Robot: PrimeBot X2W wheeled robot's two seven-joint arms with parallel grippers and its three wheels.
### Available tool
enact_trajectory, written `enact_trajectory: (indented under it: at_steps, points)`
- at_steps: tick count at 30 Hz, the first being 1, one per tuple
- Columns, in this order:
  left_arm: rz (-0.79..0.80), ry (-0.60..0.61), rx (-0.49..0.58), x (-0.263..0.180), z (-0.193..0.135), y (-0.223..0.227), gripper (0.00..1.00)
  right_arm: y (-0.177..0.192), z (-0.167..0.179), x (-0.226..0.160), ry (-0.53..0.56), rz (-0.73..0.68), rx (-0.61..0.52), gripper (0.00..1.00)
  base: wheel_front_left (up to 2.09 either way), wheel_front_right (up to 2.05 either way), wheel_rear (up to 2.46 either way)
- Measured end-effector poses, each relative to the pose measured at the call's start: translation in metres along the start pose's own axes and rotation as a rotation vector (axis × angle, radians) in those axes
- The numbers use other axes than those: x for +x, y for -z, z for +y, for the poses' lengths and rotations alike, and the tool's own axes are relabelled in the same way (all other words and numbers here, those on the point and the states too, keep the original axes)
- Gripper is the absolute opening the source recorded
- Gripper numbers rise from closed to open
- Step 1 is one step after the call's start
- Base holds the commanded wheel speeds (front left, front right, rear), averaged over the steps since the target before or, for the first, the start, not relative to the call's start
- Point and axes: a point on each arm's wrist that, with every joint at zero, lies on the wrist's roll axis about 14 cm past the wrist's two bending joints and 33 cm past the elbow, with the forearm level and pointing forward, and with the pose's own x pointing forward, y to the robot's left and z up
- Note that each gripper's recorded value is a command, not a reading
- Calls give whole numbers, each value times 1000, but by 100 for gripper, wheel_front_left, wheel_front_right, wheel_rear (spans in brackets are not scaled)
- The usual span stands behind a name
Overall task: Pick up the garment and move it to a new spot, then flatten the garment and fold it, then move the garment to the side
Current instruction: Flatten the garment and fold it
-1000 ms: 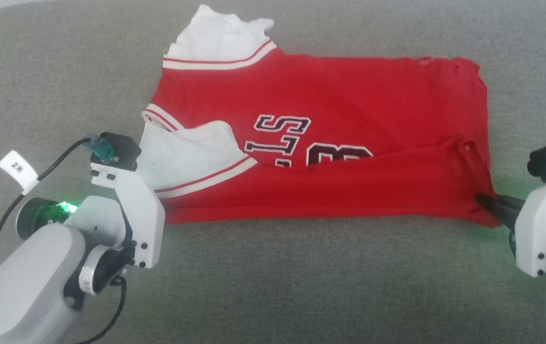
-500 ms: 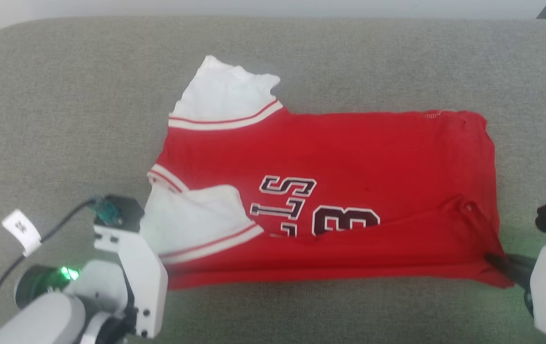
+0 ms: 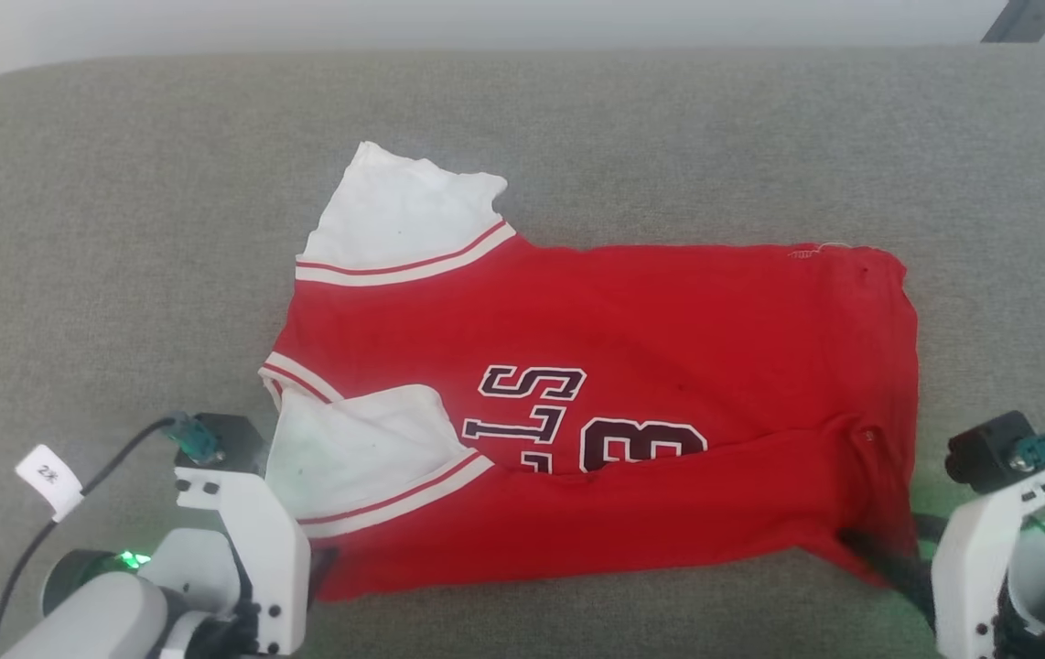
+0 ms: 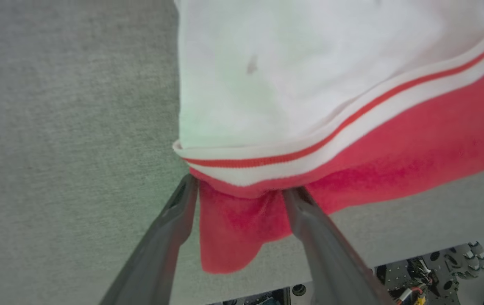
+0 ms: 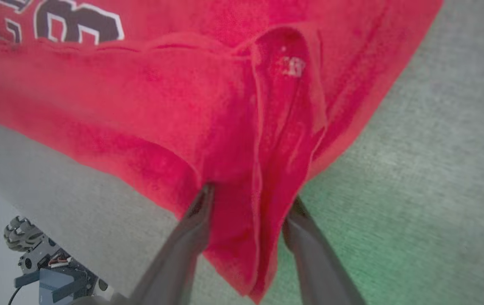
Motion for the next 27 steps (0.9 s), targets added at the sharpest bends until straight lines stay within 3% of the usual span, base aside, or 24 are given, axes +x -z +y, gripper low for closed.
enact_trajectory:
  at_steps: [9,16,21,27]
  points:
    - [-121,-49,91,-40,9,-52,100,-50,-1,-23,27,-255,-21,100,0,0,0]
    - [-276,-52,237,-65,-6,-116,100,-118,-6,-64,91,-611,-108,100,0,0,0]
    - [-326,-31,305,-58,-20,-153,100,-151,-17,-96,186,-859,-166,100,0,0,0]
    - [-375,6,355,-35,-43,-201,100,-167,-39,-116,292,-1051,-141,100,0,0,0]
